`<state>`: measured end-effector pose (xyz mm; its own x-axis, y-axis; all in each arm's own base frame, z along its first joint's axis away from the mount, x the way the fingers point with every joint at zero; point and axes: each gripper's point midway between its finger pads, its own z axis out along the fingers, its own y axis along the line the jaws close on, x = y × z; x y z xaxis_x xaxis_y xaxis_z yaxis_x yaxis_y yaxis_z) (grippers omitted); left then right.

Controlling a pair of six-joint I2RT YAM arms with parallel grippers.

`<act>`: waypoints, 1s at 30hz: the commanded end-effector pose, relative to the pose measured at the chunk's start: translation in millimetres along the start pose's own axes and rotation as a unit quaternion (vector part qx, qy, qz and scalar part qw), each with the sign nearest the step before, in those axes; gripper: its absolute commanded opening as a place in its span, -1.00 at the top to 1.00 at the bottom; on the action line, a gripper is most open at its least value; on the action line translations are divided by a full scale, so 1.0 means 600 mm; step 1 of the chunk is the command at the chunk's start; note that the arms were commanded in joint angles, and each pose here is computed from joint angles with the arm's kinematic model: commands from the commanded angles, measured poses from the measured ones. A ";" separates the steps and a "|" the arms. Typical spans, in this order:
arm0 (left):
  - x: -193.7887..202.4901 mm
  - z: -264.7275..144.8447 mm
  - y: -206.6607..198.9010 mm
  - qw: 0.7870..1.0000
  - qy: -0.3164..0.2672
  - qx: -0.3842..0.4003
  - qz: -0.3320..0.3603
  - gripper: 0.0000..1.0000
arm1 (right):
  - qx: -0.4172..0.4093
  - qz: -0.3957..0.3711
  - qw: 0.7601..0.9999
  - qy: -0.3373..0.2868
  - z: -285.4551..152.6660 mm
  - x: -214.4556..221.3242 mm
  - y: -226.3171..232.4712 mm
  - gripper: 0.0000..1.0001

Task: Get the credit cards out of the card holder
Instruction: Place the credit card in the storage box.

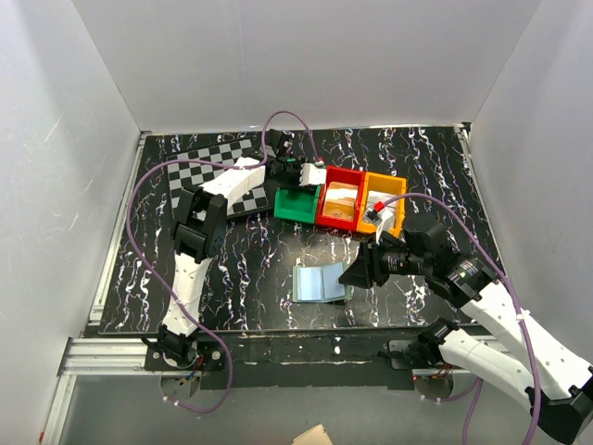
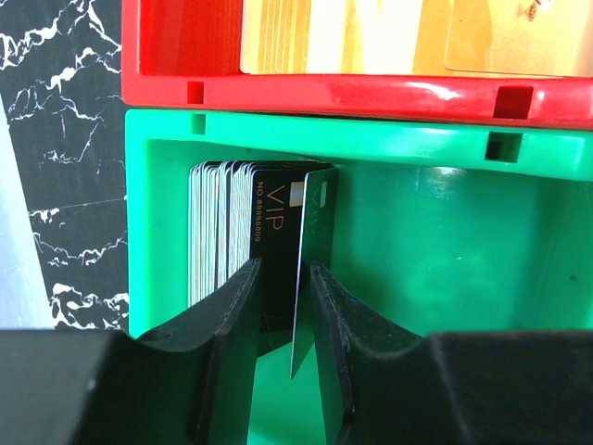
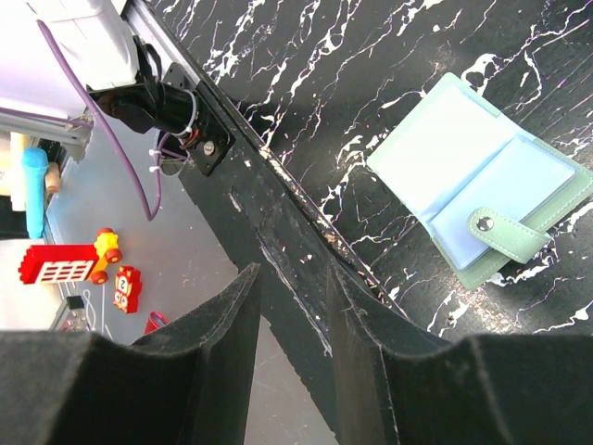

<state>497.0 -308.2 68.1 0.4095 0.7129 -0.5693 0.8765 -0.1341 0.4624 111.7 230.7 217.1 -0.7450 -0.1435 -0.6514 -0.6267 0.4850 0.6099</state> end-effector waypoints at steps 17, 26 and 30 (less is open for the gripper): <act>-0.048 -0.054 0.089 0.996 0.001 -0.087 0.028 0.42 | -0.012 -0.010 1.000 -0.007 0.004 -0.011 0.006 0.16; -0.078 -0.107 0.120 0.991 0.002 -0.131 0.037 0.14 | -0.015 -0.011 1.000 -0.007 0.004 -0.013 0.008 0.16; -0.116 -0.155 0.142 0.982 -0.021 -0.185 0.036 0.12 | -0.015 -0.010 1.000 -0.010 0.001 -0.013 0.010 0.16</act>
<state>523.0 -303.4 107.4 0.4085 0.7406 -0.5335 0.8155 -0.0336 0.5778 112.3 232.5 214.0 -0.7537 -0.1523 -0.6394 -0.6204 0.4859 0.6156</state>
